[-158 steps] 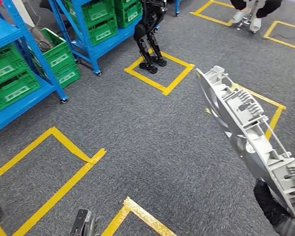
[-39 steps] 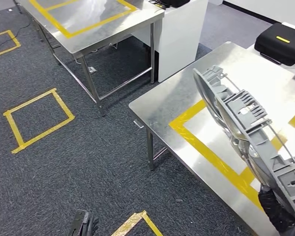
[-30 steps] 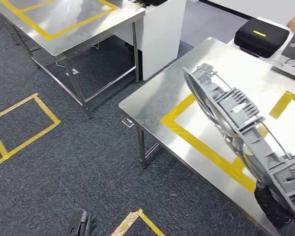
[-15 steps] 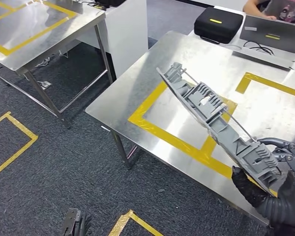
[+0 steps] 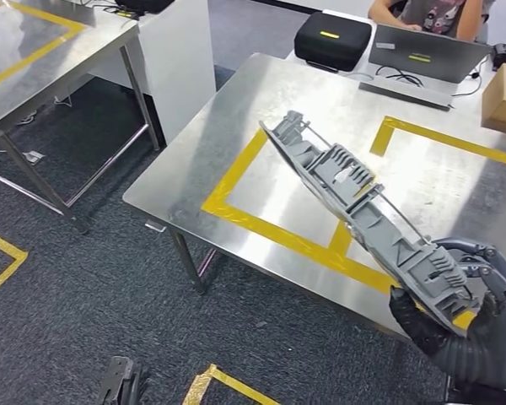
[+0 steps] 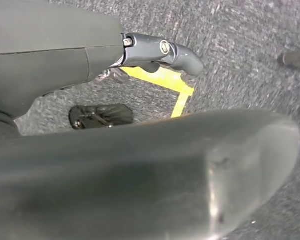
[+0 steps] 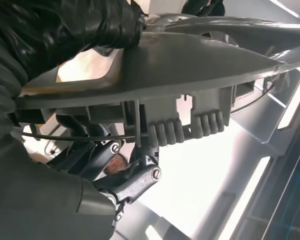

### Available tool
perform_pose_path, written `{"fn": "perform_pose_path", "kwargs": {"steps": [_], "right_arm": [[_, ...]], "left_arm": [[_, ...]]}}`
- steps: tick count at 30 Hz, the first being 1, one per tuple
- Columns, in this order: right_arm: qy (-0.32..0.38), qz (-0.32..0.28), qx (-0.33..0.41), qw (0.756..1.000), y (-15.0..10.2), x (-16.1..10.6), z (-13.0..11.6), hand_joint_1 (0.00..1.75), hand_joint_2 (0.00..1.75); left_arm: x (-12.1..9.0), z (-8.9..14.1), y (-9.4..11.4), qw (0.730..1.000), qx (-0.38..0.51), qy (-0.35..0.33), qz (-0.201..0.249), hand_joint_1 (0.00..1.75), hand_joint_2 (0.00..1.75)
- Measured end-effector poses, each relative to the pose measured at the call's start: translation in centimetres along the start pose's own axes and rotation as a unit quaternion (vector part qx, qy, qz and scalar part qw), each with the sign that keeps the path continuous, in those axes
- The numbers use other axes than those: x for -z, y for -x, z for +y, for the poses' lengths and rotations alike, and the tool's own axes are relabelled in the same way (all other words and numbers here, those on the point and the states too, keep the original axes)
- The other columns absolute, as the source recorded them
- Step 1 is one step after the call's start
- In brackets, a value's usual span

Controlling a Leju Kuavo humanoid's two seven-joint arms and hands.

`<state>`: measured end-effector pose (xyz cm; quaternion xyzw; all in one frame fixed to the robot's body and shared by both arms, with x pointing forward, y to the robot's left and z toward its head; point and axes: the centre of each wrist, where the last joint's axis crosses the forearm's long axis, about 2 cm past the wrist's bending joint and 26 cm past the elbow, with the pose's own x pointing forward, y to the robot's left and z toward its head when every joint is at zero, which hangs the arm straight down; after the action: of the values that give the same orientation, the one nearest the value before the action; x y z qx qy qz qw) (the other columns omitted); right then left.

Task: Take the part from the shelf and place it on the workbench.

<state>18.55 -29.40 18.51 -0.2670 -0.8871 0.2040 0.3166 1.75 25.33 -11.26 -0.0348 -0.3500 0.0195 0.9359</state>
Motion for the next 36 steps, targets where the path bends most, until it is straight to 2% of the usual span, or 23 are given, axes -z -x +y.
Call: {"fn": "perform_pose_path", "kwargs": {"steps": [9,15,23,36], "right_arm": [[-0.011,0.018,-0.017,1.0,-0.6,-0.6,-0.1,1.75,1.75],[-0.012,0.031,-0.026,0.999,-0.9,-1.1,-0.6,1.75,1.75],[-0.016,0.044,-0.028,0.999,-0.9,-1.5,-0.7,1.75,1.75],[-0.023,0.066,-0.041,0.997,-0.8,-2.4,-1.6,1.75,1.75]], "left_arm": [[0.4,0.3,-0.5,0.999,0.031,0.018,0.009,0.0,0.0],[1.5,0.2,-2.0,0.998,0.051,0.031,-0.003,0.0,0.0],[2.1,0.2,-3.0,0.997,0.067,0.044,-0.009,0.0,0.0],[2.0,0.2,-2.9,0.996,0.077,0.052,-0.002,0.0,0.0]]}}
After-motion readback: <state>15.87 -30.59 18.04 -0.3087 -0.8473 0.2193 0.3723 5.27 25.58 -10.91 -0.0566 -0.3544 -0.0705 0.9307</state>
